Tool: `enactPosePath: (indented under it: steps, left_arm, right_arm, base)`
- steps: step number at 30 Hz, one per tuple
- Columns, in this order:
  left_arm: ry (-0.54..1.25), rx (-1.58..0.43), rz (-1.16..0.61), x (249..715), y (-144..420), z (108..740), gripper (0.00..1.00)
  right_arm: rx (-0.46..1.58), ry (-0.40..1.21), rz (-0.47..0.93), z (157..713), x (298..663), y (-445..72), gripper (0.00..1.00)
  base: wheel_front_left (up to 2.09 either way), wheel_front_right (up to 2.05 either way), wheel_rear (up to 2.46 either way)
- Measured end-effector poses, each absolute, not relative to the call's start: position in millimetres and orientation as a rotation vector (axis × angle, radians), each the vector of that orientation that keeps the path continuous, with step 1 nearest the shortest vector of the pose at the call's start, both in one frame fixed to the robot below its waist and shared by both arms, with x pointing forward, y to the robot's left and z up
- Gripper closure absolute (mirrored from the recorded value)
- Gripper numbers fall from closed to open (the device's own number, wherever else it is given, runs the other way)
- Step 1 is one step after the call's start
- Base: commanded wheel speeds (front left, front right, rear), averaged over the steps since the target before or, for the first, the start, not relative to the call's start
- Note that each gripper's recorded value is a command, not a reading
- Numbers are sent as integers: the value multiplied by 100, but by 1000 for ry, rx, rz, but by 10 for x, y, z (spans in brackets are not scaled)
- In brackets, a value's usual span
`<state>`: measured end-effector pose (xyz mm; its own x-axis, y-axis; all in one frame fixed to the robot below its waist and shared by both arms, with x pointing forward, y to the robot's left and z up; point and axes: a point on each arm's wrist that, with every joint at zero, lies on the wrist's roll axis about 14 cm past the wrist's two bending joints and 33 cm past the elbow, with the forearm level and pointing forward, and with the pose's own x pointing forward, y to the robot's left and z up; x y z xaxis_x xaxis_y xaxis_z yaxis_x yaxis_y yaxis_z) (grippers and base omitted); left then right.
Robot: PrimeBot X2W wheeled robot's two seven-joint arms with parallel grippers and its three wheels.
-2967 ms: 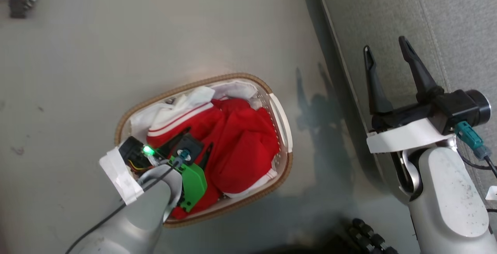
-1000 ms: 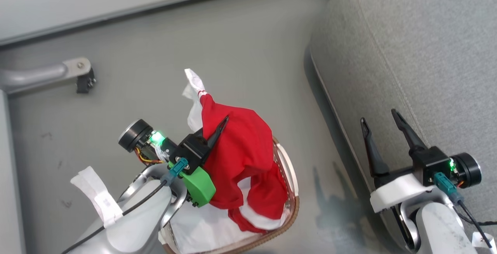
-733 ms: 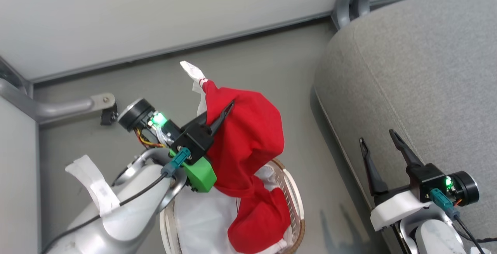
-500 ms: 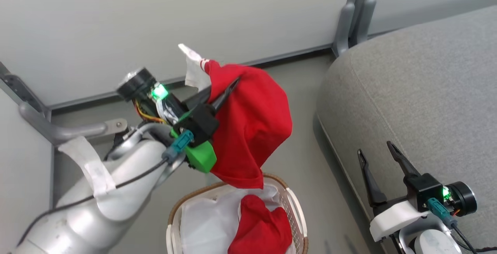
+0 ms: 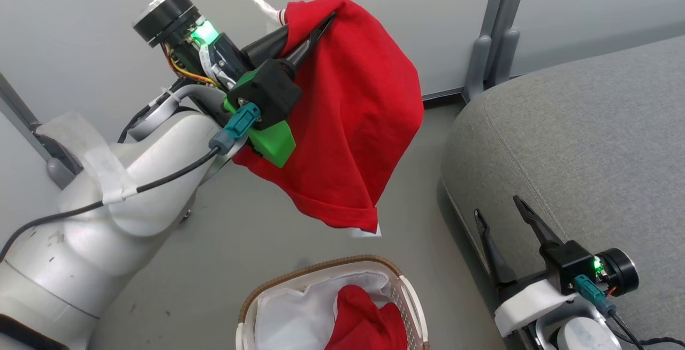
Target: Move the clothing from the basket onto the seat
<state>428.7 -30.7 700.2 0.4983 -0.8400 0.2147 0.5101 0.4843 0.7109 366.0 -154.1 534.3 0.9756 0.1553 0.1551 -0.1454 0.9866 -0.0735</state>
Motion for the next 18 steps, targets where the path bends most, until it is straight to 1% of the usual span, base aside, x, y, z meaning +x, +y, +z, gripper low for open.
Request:
enactPosePath:
  steps: [4, 8, 13, 18]
  left_arm:
    - [-617, 635, -892, 4283, -350, 7079, 100]
    - [-622, 643, -902, 4286, -387, 7100, 100]
    - [-626, 640, -912, 4293, -433, 7118, 100]
    - [-624, 633, -926, 4262, -476, 7091, 100]
  right_arm:
    - [-24, -181, 189, 5408, 3678, -1408, 0]
    - [26, -196, 257, 5478, 3734, -1177, 0]
    - [103, -271, 361, 5793, 3856, -847, 0]
    - [143, -305, 458, 5984, 3923, -555, 0]
  base:
    - [0, 0, 0]
    - [0, 0, 0]
    - [0, 0, 0]
    - [0, 0, 0]
